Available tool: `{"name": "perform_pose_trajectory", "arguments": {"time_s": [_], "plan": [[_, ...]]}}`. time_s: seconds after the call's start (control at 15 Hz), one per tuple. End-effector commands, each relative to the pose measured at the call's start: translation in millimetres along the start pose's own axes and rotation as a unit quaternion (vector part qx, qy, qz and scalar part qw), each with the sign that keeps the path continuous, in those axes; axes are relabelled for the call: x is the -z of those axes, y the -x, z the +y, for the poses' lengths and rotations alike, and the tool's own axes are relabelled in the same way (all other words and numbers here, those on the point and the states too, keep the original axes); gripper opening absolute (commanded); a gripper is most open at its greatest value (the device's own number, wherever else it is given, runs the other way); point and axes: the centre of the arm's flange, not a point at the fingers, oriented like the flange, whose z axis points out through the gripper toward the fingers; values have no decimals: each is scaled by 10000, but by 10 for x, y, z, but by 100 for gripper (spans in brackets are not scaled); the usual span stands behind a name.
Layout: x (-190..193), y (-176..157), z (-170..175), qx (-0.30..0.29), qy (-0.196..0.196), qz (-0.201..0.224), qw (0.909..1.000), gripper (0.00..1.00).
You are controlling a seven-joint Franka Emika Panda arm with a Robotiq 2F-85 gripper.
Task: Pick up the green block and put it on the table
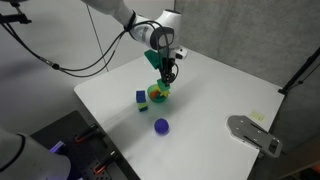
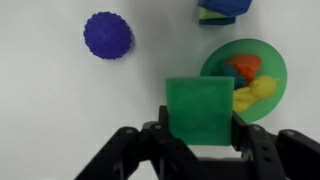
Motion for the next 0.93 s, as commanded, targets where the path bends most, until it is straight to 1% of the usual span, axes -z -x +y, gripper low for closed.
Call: {"name": "perform_pose_trajectory", "arguments": {"time_s": [0.0, 0.2, 0.47, 0.73, 0.87], "plan": [[-170, 94, 655, -354, 214, -253, 9988, 31], [-473, 147, 1190, -698, 480, -469, 9953, 31], [-831, 291, 1784, -1100, 666, -766, 9887, 31], [-1061, 296, 2202, -1451, 787, -838, 9827, 31], [-1109, 244, 2323, -1568, 848, -726, 9813, 31]]}}
